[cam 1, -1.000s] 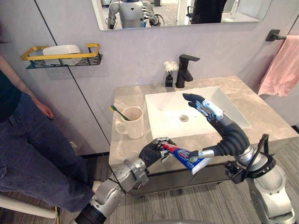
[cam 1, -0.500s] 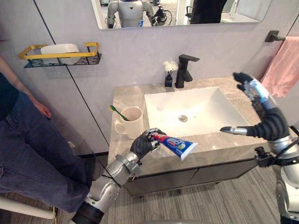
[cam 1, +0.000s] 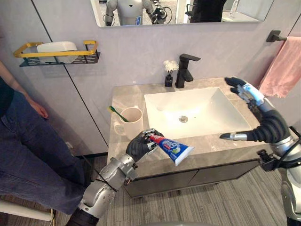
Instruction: Organize washtable
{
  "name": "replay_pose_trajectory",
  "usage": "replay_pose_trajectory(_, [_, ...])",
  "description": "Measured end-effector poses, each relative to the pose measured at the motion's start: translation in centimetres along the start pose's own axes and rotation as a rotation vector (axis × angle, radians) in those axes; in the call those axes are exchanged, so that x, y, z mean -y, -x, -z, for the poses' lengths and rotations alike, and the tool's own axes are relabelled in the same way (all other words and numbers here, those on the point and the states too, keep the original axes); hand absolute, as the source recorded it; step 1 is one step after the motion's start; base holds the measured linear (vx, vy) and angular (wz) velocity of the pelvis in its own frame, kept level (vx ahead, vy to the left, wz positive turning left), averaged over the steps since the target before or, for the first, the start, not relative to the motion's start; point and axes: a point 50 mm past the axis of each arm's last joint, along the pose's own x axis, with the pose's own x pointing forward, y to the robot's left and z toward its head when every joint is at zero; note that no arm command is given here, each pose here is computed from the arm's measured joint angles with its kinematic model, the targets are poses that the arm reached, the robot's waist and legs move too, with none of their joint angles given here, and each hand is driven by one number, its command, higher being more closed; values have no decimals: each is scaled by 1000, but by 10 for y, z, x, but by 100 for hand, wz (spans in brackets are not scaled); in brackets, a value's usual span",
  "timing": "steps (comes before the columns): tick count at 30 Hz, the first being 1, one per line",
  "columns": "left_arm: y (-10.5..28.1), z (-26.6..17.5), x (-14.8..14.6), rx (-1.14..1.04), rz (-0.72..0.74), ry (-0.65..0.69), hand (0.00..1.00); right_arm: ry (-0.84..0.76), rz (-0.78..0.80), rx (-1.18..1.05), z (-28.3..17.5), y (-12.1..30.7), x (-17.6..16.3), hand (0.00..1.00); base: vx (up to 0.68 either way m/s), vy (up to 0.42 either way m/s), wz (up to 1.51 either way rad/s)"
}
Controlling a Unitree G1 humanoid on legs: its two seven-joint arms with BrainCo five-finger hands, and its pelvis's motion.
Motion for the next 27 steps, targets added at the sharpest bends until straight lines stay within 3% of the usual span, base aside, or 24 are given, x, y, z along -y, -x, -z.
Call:
replay_pose_trajectory(11, [-8, 4, 7, -3, 13, -44, 100, -226, -210, 9, 6, -8, -49, 0, 0, 0, 0])
replay_pose_trajectory(18, [-9, 13, 2, -38, -13, -57, 100, -249, -242, -10, 9, -9, -58, 0, 0, 0, 2])
replay_pose_trajectory(27, [-13, 9, -3, -49, 13, -115, 100, -141, -369, -69, 12, -5, -51, 0, -2, 2, 3])
